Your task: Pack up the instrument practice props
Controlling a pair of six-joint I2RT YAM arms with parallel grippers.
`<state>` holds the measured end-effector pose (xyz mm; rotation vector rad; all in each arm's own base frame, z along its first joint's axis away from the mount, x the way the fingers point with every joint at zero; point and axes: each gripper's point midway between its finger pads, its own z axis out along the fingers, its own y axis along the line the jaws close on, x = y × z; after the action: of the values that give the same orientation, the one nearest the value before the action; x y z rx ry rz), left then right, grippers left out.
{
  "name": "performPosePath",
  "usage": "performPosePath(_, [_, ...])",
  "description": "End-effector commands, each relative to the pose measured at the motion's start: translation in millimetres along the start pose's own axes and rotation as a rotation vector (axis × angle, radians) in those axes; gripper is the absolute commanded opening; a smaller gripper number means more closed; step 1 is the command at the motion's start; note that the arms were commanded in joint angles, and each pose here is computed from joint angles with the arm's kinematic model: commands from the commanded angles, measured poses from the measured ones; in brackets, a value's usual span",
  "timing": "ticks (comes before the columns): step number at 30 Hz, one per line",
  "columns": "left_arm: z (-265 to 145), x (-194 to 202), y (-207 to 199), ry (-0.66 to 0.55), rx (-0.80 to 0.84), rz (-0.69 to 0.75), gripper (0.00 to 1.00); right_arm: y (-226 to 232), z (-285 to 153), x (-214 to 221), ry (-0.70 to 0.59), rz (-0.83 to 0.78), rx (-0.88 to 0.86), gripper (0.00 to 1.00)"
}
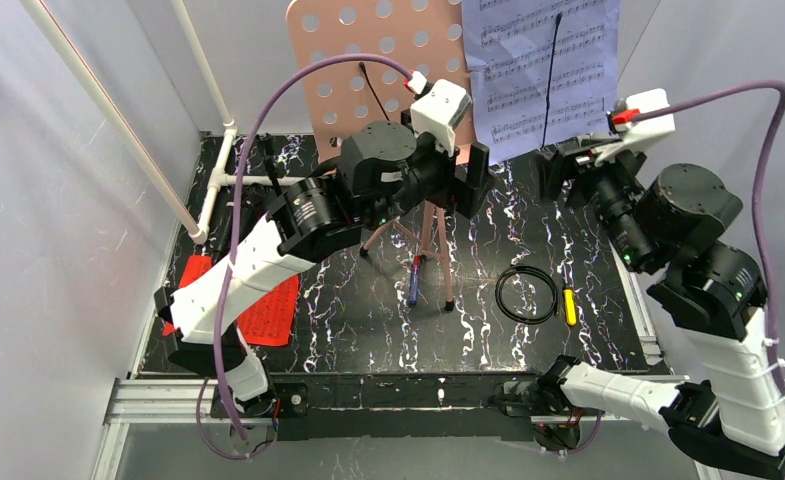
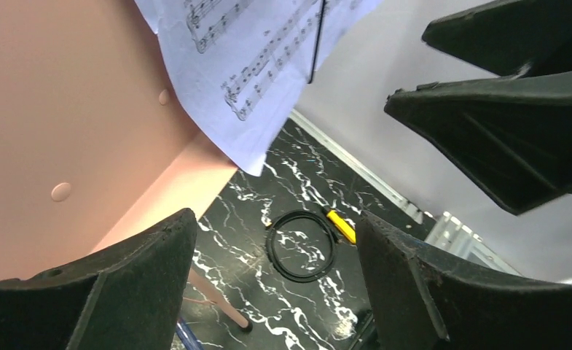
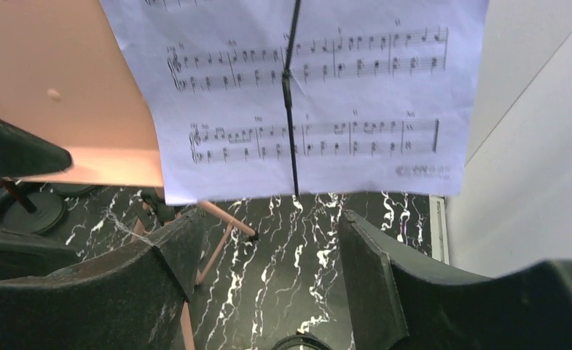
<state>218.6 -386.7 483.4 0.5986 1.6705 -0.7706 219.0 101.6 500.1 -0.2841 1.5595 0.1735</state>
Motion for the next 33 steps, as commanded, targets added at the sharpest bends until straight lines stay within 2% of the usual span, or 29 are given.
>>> performPosePath(1, [-0.1, -31.1, 16.9, -0.113, -0.1, -0.016, 0.74, 3.8, 14.3, -41.2, -0.123, 0.028, 0.013, 0.74])
performPosePath(8, [22.5, -32.9, 30.7, -0.15, -0.166, -0.046, 0.61, 1.0, 33.3, -65.3, -0.208, 0.052, 0.088, 0.62])
performPosePath(14, [40.1, -26.9, 41.3, -0.154, -0.197, -0.106, 0.57, -4.0, 48.1, -72.1, -0.229, 0.017, 0.165, 0.54])
performPosePath(27, [61.5, -8.7, 53.2, -0.13, -0.198, -0.205, 0.54, -11.7, 63.6, -81.1, -0.253, -0.06, 0.265, 0.37])
performPosePath(33, [67.2, -3.8, 54.0, -0.125, -0.184, -0.234, 0.52, -1.7, 75.1, -76.3, -0.241, -0.088, 0.241, 0.08])
